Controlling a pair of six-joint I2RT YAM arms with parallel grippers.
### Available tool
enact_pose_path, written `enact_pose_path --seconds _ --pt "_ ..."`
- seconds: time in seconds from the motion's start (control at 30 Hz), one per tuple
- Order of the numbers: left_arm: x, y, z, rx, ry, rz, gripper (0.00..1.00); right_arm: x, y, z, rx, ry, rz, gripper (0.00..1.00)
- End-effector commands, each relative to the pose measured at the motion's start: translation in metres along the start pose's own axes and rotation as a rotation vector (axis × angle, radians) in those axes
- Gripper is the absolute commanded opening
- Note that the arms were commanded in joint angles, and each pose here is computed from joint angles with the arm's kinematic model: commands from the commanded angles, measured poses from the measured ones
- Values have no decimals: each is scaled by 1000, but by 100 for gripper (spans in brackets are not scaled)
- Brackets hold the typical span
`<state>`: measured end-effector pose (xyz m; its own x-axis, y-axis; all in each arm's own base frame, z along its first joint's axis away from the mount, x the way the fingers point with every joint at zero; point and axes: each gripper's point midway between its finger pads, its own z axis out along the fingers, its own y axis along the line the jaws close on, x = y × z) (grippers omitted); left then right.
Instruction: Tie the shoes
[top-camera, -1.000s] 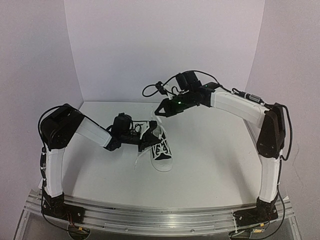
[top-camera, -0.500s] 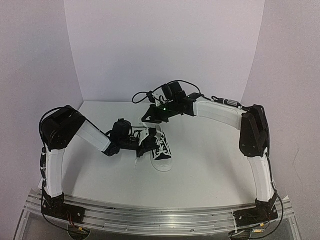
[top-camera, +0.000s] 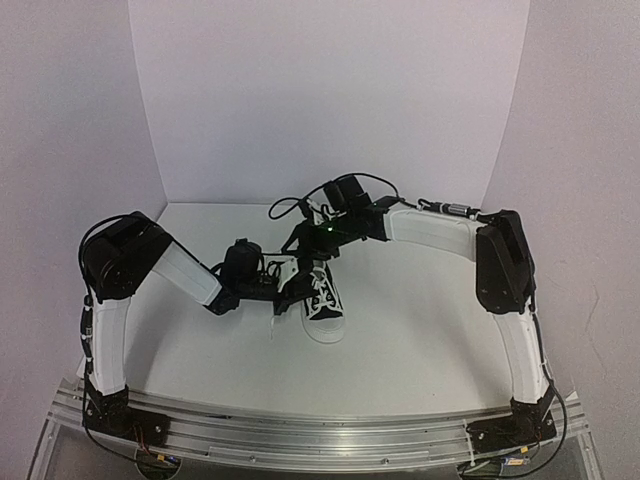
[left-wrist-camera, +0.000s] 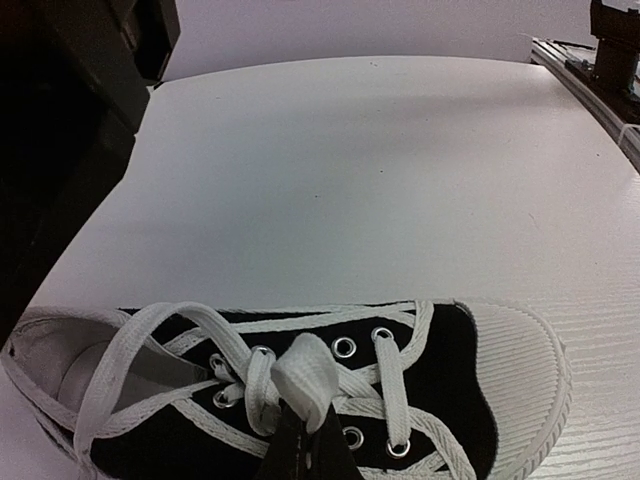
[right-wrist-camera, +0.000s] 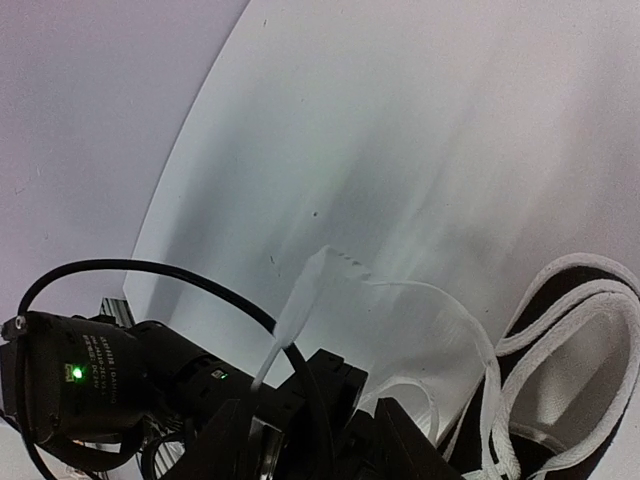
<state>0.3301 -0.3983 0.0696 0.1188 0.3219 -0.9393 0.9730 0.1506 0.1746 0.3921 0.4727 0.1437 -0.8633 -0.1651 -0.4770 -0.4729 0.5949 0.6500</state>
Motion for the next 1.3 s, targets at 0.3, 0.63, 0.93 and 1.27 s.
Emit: enact_pose_path --seconds 0.3,0.63,0.93,1.27 --pt "-36 12 -10 -56 -71 42 0 -58 35 -77 -37 -187 -55 50" --pt "-45 19 -10 -74 -87 6 0 -37 22 -126 -34 -249 -278 54" --pt "-45 21 -6 -70 -88 -15 0 28 1 -97 -162 -253 -544 56" --pt "-44 21 -5 -67 -82 -9 0 37 -5 -51 -165 -201 -564 53"
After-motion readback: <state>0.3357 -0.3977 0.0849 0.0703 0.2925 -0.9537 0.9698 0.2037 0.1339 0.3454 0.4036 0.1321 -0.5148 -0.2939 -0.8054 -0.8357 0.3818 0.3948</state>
